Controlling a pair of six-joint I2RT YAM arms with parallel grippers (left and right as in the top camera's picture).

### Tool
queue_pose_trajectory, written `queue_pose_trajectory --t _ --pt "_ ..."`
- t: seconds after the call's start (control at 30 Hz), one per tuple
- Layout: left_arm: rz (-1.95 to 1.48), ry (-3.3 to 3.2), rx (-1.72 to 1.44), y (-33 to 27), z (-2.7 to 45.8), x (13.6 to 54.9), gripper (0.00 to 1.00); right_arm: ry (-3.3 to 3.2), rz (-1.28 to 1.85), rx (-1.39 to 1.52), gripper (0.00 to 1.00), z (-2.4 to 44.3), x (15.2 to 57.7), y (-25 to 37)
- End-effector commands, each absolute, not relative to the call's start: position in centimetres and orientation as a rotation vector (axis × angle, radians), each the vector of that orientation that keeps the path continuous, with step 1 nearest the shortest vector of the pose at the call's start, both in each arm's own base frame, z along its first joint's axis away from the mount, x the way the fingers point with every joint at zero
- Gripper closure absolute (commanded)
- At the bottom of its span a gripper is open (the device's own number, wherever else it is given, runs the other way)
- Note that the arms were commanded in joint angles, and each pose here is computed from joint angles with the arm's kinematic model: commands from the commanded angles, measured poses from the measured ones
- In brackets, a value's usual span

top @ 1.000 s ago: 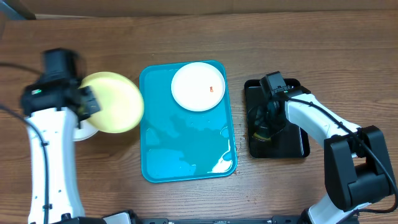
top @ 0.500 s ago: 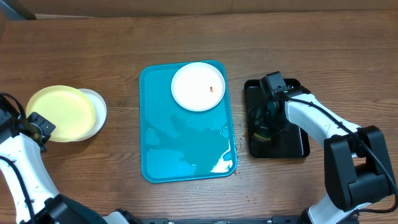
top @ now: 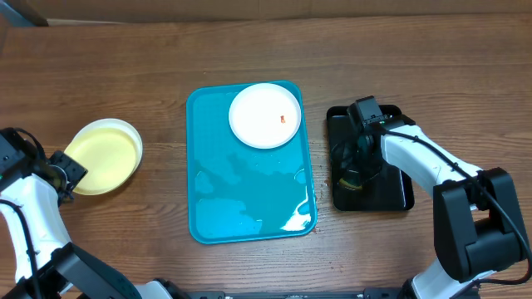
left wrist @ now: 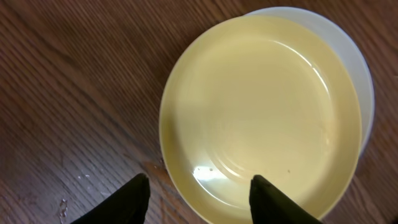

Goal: Clean dirty plates on tray and stack at the side
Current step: 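Carry the plate left and stack it on the white plate, then move left gripper to the white plate rim on the tray and grasp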

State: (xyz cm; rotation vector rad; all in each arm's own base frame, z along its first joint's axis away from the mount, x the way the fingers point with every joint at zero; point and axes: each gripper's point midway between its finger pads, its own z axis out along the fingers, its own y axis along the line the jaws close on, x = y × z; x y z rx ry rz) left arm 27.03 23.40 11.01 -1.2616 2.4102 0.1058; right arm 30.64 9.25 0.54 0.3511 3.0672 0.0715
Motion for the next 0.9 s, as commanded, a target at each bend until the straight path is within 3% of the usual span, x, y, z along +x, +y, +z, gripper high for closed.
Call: queue_pose_trajectory --t 0.0,0.3,0.6,0.87 --pt "-0.039 2.373 -1.181 22.3 14.6 29.6 0.41 3.104 0.049 0.357 0.91 0.0 29.3 8.9" --pt "-0.278 2.62 -0.783 11.7 18.2 32.4 0.39 3.089 0.061 0.296 0.91 0.0 29.9 9.0" --pt "-0.363 2.694 -0.164 -1.6 17.2 36.5 0.32 3.092 0.06 0.297 0.91 0.0 29.8 9.0" --pt "-0.422 2.645 0.142 -10.8 12.5 41.3 0.35 3.093 0.059 0.297 0.91 0.0 29.8 9.0"
